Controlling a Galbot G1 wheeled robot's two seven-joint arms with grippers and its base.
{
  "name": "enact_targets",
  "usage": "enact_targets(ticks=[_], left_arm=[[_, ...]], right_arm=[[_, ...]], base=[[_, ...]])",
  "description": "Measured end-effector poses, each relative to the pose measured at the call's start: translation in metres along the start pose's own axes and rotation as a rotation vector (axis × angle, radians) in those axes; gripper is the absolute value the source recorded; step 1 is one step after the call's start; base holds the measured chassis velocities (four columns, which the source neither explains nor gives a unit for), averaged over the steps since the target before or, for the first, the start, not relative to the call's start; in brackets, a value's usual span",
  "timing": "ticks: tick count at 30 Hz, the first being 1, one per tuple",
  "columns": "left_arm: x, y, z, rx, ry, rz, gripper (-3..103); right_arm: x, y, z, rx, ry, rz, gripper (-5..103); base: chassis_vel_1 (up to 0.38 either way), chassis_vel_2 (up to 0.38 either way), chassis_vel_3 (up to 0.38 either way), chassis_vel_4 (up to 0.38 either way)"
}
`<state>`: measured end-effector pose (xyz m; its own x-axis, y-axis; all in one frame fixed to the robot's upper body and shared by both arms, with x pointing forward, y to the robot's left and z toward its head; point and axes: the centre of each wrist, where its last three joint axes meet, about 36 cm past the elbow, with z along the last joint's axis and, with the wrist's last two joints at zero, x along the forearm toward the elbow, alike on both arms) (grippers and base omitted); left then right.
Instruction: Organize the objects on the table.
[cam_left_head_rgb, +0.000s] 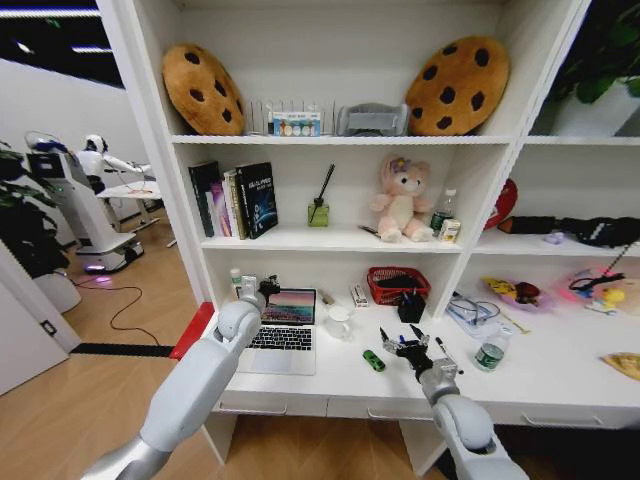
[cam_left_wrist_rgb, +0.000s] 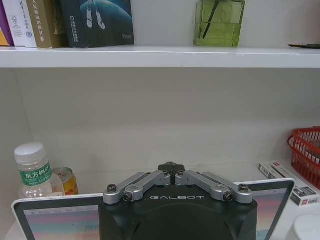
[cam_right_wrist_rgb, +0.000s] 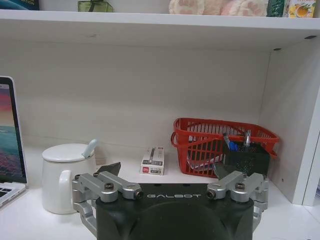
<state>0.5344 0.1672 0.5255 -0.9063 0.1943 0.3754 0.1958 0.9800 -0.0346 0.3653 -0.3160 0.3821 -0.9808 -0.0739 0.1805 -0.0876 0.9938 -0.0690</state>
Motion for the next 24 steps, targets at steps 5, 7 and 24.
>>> enact_targets(ticks=[5, 7, 24], left_arm=[[-0.001, 0.0, -0.002, -0.016, 0.042, 0.006, 0], [0.0, 0.001, -0.002, -0.019, 0.046, 0.009, 0], [0.052, -0.014, 0.021, -0.05, 0.059, 0.06, 0]], right_arm=[[0.0, 0.0, 0.002, -0.003, 0.002, 0.001, 100], [0.0, -0.001, 0.002, -0.003, 0.002, 0.001, 100], [-0.006, 0.005, 0.004, -0.003, 0.004, -0.02, 100]], base=[[0.0, 0.0, 0.0, 0.0], [0.0, 0.0, 0.0, 0.0], [0.0, 0.0, 0.0, 0.0]])
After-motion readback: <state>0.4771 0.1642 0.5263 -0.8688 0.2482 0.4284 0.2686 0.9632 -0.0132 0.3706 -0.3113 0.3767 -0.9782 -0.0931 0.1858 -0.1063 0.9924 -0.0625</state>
